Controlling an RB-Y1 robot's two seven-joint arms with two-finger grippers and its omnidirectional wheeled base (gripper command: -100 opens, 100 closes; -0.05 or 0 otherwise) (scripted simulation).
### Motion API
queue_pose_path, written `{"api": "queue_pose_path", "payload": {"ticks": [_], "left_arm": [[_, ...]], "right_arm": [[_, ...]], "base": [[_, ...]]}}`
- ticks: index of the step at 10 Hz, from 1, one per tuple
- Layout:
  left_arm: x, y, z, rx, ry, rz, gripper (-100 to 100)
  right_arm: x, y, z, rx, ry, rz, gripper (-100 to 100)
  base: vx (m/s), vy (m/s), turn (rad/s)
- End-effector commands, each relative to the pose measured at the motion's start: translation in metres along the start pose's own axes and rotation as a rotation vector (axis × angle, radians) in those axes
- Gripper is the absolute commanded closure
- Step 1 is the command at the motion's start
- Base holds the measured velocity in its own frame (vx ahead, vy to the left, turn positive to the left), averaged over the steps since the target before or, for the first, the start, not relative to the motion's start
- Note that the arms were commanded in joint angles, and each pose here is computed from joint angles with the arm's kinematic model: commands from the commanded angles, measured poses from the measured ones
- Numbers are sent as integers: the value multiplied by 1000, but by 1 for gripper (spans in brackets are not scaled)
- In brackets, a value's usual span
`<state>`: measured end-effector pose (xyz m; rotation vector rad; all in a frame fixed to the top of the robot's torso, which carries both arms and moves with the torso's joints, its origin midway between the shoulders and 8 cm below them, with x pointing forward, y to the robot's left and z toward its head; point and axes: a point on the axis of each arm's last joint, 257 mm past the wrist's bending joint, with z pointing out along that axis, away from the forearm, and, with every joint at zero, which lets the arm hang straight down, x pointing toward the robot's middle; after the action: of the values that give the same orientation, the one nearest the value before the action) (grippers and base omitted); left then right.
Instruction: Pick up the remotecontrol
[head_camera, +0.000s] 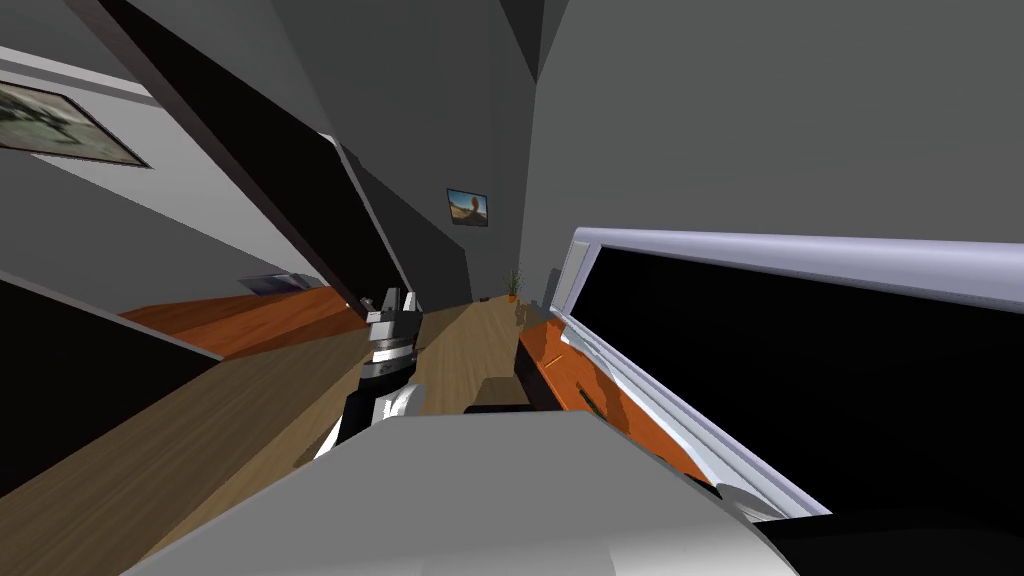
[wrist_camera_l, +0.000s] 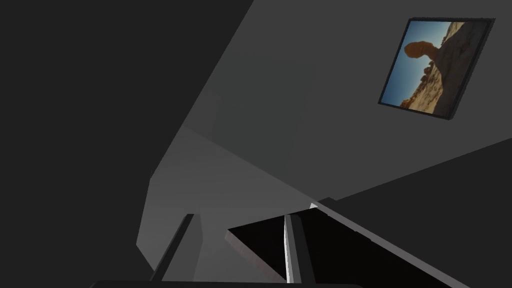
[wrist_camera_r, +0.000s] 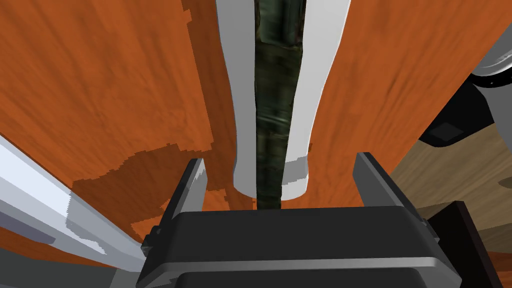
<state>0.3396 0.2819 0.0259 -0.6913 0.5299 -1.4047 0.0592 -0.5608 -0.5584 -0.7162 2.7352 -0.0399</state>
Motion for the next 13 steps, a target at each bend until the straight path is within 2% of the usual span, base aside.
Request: {"api": "queue_pose_path", "payload": {"ticks": [1, 2, 3, 4, 6, 8, 11, 13], "left_arm": [[0, 0, 0, 0, 0, 0, 0], [0, 0, 0, 0, 0, 0, 0], [0, 0, 0, 0, 0, 0, 0], [0, 0, 0, 0, 0, 0, 0], [0, 0, 0, 0, 0, 0, 0], [0, 0, 0, 0, 0, 0, 0], [0, 0, 0, 0, 0, 0, 0], [0, 0, 0, 0, 0, 0, 0]], "right_arm": [[14, 13, 2, -26, 37, -9, -100], [9, 7, 1, -15, 23, -4, -100], [10, 8, 1, -17, 25, -6, 0], [11, 8, 3, -5, 30, 36, -100], [13, 9, 6, 6, 34, 77, -100], [16, 10, 10, 30, 44, 160, -100], [21, 12, 16, 65, 56, 276, -100], [23, 13, 18, 78, 60, 326, -100]], "base": [[69, -52, 22], [30, -26, 10], [0, 0, 0], [-74, -14, 261], [-164, -41, 328], [-150, -31, 350], [-242, -22, 419], [-131, -4, 241]]}}
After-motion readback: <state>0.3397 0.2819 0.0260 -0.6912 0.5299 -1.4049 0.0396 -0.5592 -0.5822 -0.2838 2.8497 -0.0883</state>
